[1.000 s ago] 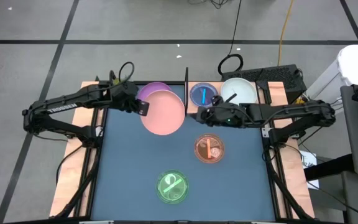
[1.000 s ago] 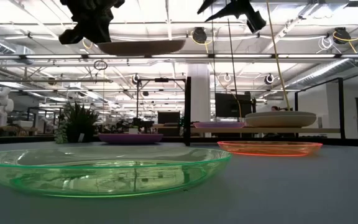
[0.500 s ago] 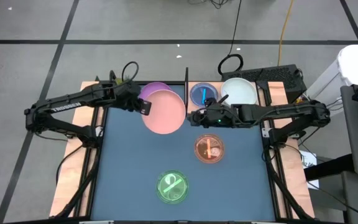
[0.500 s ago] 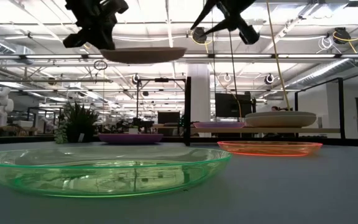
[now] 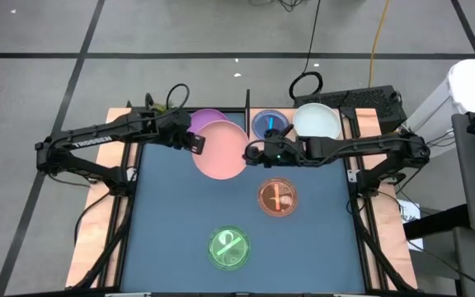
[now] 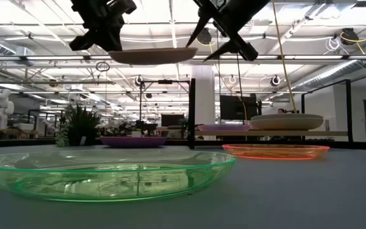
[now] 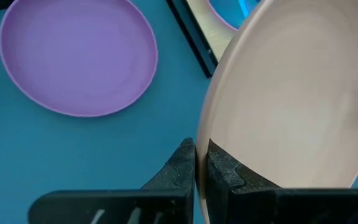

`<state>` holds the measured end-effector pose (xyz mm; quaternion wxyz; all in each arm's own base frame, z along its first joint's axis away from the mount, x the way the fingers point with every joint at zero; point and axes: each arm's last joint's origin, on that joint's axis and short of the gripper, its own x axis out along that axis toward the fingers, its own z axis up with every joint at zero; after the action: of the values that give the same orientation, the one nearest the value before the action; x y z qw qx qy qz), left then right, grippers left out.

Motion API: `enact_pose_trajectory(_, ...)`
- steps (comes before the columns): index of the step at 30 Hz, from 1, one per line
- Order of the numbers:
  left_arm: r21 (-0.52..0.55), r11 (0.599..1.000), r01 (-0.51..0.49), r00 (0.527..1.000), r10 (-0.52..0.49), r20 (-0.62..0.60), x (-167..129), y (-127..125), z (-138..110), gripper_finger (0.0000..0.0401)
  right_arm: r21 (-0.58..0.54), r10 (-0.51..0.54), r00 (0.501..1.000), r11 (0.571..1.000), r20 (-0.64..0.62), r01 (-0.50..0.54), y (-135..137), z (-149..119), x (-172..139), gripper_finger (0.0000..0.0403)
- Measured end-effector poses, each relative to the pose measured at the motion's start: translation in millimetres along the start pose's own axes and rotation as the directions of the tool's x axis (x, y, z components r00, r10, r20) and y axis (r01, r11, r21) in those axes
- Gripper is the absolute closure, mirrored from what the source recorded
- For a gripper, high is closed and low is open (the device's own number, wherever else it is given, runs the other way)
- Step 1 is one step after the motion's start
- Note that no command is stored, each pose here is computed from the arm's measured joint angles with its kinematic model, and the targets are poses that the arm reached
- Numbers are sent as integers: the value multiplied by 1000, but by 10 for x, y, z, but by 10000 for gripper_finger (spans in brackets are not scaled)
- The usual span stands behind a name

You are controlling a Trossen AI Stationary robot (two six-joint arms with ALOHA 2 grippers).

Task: Place and stack plates onto a shelf
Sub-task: Stack the light brown plate on the light blue plate on the shelf

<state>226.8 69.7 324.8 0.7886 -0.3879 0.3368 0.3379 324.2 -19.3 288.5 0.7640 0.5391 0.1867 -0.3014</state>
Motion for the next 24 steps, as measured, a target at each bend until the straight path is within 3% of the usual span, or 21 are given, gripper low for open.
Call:
enact_pose_trajectory(6, -19, 1000, 8, 1000, -8, 5, 0, -7, 7, 389, -9, -21, 1000, 1000, 20, 21, -40, 92, 43, 230)
enact_pose_trajectory(16, -68, 997, 47, 999, -47, -3, -6, -88, -52, 389, -82, -16, 1000, 996, 11, 17, -59, 167, 53, 386)
enact_pose_trajectory(24, -119, 989, 91, 996, -91, 8, -15, -160, -81, 368, -102, -56, 998, 993, 6, 56, -97, 161, 48, 397)
